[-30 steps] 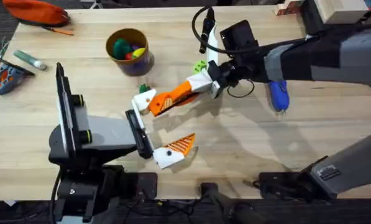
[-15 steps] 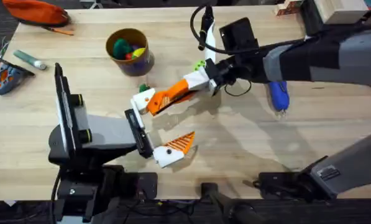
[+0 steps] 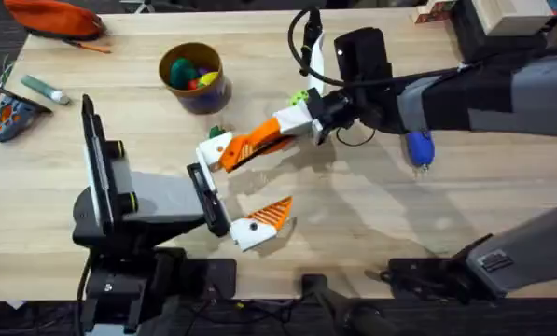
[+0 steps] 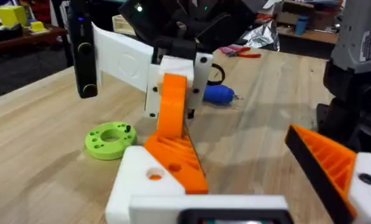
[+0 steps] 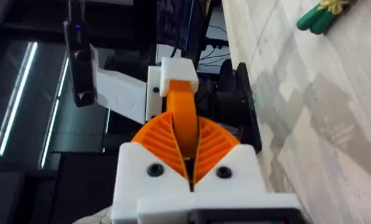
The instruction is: Pick up the gripper from the table and insert it into the empty holder that is missing its gripper. Then pick up a screw, insert it into the mounting hole, and use the screwdriver to tighten it. Finally, clean up the table by picking up the vegetable and placing it into the bucket.
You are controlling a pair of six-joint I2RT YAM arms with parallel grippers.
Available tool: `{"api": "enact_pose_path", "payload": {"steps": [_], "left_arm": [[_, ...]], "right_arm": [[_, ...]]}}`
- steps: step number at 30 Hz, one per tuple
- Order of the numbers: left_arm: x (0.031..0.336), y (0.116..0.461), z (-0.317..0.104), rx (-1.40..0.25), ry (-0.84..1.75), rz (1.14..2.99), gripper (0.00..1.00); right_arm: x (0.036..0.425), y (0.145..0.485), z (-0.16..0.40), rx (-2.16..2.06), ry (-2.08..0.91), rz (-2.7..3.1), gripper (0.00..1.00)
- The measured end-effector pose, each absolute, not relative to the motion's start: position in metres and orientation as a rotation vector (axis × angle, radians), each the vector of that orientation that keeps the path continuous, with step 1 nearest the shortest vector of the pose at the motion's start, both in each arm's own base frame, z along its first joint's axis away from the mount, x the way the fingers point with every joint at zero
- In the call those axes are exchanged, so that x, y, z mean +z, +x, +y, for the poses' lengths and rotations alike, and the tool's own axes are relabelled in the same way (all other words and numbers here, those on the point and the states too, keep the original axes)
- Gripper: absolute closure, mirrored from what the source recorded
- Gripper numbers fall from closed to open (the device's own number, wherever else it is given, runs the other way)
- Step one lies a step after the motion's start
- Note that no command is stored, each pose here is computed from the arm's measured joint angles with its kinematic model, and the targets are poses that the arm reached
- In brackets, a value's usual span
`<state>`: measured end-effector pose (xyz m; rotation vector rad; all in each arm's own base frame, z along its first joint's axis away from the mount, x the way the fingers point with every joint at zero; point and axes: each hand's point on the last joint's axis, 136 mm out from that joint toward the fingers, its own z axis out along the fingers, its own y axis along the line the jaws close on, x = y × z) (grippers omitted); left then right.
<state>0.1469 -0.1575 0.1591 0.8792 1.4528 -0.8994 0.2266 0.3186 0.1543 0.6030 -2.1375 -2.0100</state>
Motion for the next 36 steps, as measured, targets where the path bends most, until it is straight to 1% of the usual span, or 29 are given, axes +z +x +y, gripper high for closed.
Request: {"api": "enact_pose_path", "payload": {"steps": [36], "left_arm": [[0.1591, 0.1477, -0.1571, -0.910, 0.863, 1.465, 0.015]], "right_arm": [[0.1531, 0.2302, 0.3285, -1.977, 0.520, -2.183, 0.998]]}}
